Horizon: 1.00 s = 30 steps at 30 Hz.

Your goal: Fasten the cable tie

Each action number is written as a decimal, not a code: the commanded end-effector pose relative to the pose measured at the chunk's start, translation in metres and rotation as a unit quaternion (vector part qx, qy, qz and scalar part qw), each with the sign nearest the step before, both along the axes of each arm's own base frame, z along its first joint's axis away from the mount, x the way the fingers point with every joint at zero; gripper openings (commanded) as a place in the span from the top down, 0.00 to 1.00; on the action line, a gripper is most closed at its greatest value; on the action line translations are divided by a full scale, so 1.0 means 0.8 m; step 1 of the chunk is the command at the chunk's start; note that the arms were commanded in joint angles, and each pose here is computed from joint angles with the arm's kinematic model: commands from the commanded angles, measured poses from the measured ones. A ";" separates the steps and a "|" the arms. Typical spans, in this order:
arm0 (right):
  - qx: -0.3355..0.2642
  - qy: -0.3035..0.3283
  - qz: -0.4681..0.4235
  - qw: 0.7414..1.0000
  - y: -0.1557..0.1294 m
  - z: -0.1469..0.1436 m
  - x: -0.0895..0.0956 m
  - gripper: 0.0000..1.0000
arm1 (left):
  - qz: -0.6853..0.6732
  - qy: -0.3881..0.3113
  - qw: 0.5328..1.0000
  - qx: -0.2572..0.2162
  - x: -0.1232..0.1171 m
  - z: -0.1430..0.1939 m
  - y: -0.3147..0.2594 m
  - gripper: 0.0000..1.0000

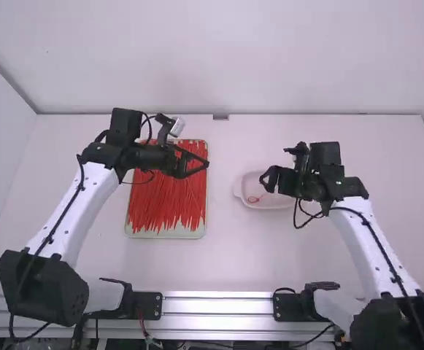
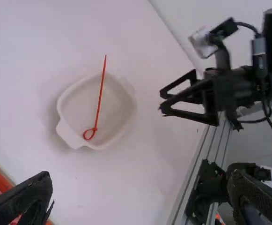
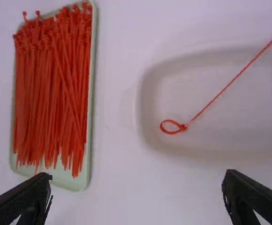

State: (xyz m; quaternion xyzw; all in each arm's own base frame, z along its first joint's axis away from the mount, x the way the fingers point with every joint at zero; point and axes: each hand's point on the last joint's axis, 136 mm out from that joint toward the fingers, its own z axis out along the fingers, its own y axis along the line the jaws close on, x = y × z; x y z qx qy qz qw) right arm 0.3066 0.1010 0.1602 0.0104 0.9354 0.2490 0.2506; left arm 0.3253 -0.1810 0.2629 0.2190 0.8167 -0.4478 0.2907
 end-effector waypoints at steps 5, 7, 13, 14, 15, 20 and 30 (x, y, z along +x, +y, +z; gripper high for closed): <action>-0.051 -0.059 -0.034 0.996 -0.047 0.003 0.006 0.11 | 0.067 -0.050 0.996 0.017 0.007 0.015 0.043 0.09; -0.067 -0.074 -0.041 0.994 -0.058 0.003 0.007 0.13 | 0.085 -0.060 0.994 0.023 0.010 0.015 0.054 0.11; -0.142 -0.148 -0.040 0.978 -0.082 0.004 0.003 0.24 | 0.133 -0.113 0.983 0.053 0.009 0.013 0.077 0.22; -0.160 -0.164 -0.040 0.973 -0.088 0.005 0.002 0.27 | 0.143 -0.126 0.980 0.059 0.008 0.013 0.080 0.24; -0.170 -0.175 -0.046 0.969 -0.092 0.005 0.001 0.29 | 0.151 -0.135 0.977 0.064 0.007 0.013 0.084 0.26; -0.206 -0.220 -0.090 0.949 -0.115 0.008 -0.005 0.40 | 0.191 -0.183 0.960 0.086 0.002 0.013 0.100 0.36; -0.207 -0.319 -0.125 0.916 -0.123 0.007 -0.027 0.64 | 0.297 -0.291 0.901 0.122 -0.014 0.019 0.144 0.59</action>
